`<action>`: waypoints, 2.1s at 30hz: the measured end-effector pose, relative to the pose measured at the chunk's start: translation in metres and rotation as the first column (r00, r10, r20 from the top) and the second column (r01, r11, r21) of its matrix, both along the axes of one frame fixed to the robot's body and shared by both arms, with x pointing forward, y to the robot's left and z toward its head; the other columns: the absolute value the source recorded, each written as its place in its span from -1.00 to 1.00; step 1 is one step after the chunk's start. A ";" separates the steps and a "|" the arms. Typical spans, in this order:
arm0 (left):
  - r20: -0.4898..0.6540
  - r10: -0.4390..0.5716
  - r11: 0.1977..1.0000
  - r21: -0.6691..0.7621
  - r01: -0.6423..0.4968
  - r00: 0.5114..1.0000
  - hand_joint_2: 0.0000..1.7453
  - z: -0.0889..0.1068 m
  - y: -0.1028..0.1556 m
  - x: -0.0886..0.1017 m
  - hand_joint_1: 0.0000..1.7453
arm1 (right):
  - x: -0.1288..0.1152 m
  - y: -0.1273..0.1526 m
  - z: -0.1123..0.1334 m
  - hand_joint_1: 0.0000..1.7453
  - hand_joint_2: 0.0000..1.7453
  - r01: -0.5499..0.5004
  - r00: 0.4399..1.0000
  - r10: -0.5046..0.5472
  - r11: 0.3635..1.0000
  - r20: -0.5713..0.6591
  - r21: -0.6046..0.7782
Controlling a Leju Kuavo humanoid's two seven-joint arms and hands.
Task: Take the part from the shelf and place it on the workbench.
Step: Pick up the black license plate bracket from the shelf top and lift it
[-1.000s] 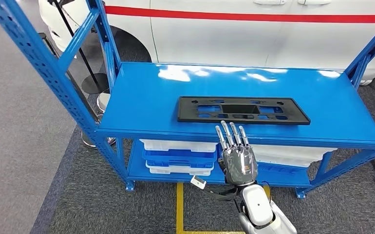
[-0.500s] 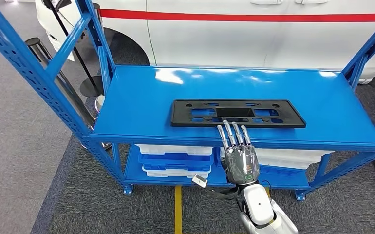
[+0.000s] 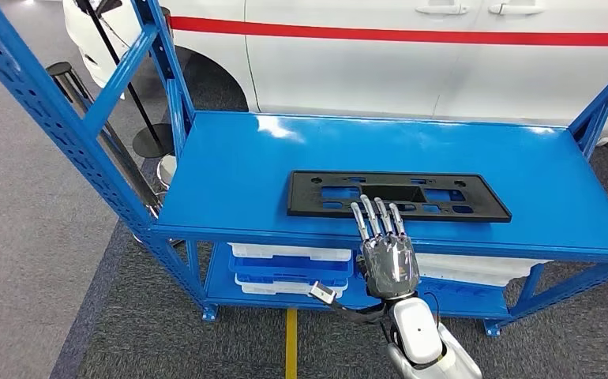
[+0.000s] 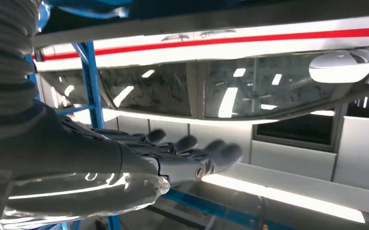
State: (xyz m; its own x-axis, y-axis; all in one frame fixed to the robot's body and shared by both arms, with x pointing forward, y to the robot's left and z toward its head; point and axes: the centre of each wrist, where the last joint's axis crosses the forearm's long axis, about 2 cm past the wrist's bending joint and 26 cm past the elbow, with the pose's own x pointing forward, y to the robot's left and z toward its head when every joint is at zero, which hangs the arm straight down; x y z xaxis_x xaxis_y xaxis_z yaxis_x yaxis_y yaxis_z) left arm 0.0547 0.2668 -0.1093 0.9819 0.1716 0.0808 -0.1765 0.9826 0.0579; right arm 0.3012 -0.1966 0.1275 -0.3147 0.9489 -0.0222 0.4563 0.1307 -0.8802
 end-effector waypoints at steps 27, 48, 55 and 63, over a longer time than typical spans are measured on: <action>0.003 0.001 1.000 -0.002 -0.001 1.000 -1.00 0.000 0.000 -0.002 -1.00 | -0.001 0.001 -0.002 -1.00 1.00 0.018 1.000 -0.018 1.000 -0.003 0.001; 0.016 0.016 1.000 0.004 -0.016 1.000 -1.00 0.000 0.002 -0.002 -1.00 | 0.011 -0.001 0.001 -1.00 1.00 -0.022 0.993 0.018 0.999 -0.116 -0.032; 0.016 0.017 1.000 0.005 -0.017 1.000 -1.00 0.000 0.002 -0.002 -1.00 | 0.013 -0.004 0.000 -1.00 1.00 -0.025 0.993 0.019 0.999 -0.118 -0.048; 0.022 0.021 1.000 0.000 -0.021 1.000 -1.00 0.000 0.002 -0.002 -1.00 | 0.026 -0.007 0.004 -1.00 1.00 -0.054 0.974 0.051 0.998 -0.219 -0.009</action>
